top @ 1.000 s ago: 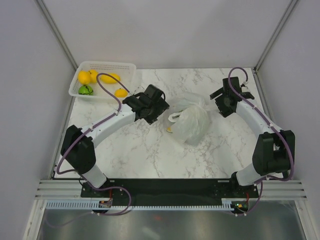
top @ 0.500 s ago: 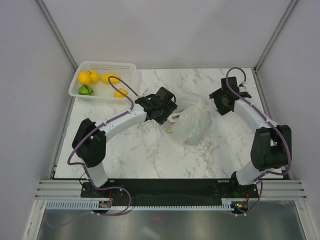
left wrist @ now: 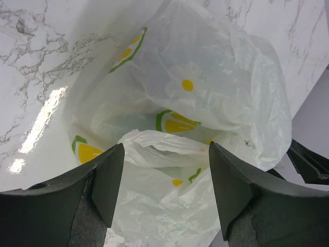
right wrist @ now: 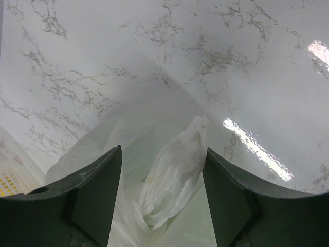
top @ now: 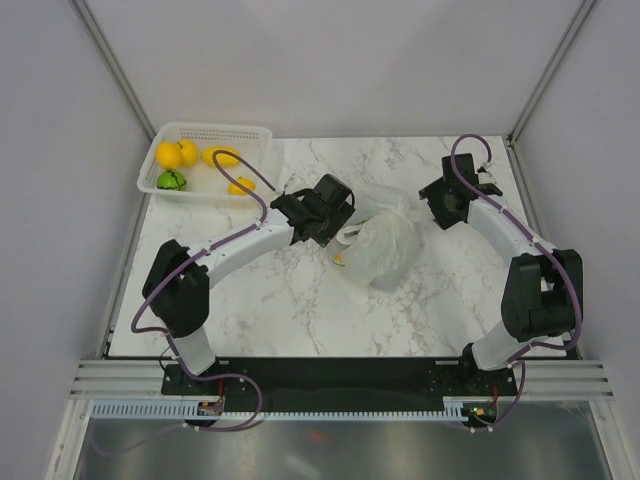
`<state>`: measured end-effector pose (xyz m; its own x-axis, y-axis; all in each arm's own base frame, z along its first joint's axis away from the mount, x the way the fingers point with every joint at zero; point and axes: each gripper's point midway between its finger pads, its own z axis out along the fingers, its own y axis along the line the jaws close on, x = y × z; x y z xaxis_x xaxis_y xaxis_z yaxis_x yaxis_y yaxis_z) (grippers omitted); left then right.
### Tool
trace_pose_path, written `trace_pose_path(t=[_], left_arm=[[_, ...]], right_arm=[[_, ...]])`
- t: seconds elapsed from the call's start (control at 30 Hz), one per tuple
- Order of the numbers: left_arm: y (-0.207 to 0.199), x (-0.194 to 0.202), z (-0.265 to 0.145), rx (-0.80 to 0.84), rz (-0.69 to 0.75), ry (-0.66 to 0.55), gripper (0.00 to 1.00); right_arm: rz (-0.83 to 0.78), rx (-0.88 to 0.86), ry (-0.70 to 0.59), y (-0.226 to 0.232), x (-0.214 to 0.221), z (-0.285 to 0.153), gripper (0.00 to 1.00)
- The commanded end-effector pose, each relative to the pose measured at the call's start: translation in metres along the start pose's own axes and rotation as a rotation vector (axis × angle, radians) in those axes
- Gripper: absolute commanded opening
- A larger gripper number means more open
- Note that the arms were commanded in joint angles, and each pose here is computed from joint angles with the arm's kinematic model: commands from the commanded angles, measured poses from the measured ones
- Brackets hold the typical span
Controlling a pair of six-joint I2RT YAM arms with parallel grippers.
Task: Place the fake fruits into the plastic bag and tie a complex knot
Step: Tie the plastic bag at the center of the board.
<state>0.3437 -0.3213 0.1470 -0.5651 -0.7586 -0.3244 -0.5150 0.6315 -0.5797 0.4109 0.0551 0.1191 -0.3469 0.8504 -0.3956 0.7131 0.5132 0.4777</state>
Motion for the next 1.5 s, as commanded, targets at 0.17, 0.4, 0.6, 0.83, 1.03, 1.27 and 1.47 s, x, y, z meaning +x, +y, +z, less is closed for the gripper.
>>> trace_pose_path(t=[0.17, 0.4, 0.6, 0.83, 1.03, 1.27, 1.47], left_arm=[[-0.043, -0.013, -0.011, 0.087, -0.105, -0.04, 0.73], [-0.039, -0.003, 0.001, 0.064, -0.115, -0.005, 0.73], [-0.039, 0.007, 0.005, 0.058, -0.12, 0.042, 0.73], [-0.026, 0.02, 0.016, 0.016, -0.142, 0.081, 0.71], [-0.018, 0.026, 0.031, -0.018, -0.15, 0.082, 0.64], [-0.004, 0.019, 0.043, -0.053, -0.155, 0.018, 0.62], [0.002, 0.015, 0.056, -0.076, -0.137, -0.027, 0.49]], right_arm=[[0.003, -0.051, -0.054, 0.018, -0.016, -0.006, 0.68], [-0.022, -0.051, -0.09, 0.02, -0.024, -0.009, 0.68], [-0.039, -0.042, -0.071, 0.017, -0.019, -0.003, 0.67], [-0.055, -0.038, -0.071, 0.014, -0.018, 0.002, 0.64], [-0.08, -0.044, -0.1, 0.019, -0.024, 0.004, 0.61], [-0.111, -0.05, -0.112, 0.023, -0.027, 0.009, 0.55], [-0.129, -0.041, -0.09, 0.019, -0.021, 0.018, 0.48]])
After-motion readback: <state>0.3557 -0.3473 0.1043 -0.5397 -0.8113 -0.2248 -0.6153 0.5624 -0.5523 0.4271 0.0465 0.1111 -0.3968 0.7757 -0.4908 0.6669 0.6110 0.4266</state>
